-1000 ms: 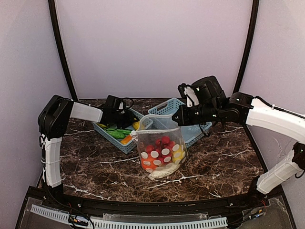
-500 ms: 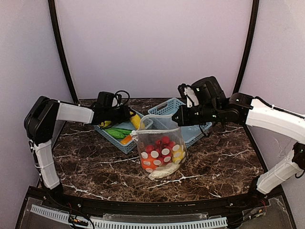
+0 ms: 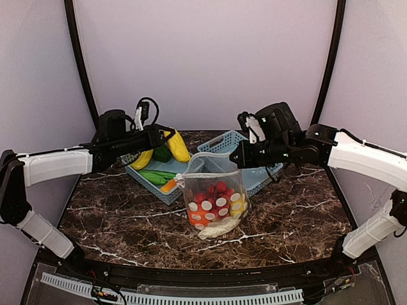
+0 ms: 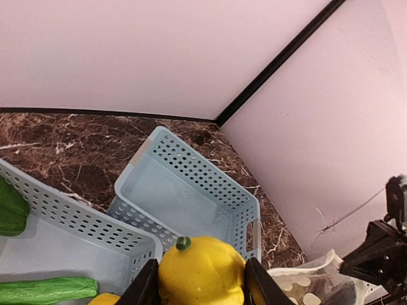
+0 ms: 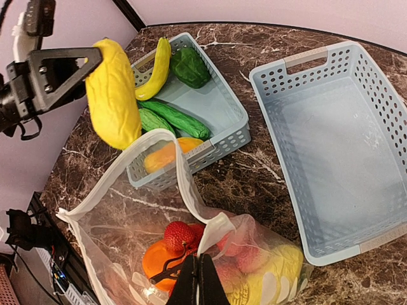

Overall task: Place the food in the zip-top bag and seal the zipper
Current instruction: Place the fake fruit in the zipper food storage bag.

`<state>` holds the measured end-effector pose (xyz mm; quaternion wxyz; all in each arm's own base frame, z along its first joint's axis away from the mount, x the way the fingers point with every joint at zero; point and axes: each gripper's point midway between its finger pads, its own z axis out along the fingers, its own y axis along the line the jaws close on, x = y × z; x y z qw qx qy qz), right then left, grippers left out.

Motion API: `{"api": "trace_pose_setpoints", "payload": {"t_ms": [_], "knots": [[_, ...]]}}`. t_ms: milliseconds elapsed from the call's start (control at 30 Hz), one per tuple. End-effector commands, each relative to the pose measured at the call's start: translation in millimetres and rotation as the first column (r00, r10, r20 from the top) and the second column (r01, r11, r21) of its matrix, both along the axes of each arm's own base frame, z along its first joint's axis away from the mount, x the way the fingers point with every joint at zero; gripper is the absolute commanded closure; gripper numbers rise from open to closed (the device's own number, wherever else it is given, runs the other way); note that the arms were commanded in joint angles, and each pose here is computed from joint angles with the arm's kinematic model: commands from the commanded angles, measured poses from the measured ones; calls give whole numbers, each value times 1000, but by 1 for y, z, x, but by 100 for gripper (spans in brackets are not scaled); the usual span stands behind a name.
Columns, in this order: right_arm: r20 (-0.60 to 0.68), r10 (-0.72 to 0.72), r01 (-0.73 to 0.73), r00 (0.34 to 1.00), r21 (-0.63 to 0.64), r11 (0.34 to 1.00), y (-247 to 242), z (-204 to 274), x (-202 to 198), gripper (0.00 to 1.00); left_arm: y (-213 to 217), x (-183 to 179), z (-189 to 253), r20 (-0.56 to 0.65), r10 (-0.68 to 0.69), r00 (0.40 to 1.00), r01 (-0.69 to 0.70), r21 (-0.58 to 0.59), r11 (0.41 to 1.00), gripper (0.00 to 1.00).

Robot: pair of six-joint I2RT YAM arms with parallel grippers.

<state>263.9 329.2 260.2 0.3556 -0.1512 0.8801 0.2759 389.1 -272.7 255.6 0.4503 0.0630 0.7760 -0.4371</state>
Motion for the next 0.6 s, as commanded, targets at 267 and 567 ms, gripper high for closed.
{"api": "trace_pose_setpoints", "payload": {"t_ms": [267, 567], "knots": [[34, 9, -11, 999, 57, 998, 2, 17, 1, 100, -37, -99, 103, 333, -153, 930, 146, 45, 988, 79], [42, 19, -23, 999, 95, 995, 5, 26, -2, 100, -84, -107, 100, 376, -209, 903, 223, 7, 975, 79]]}}
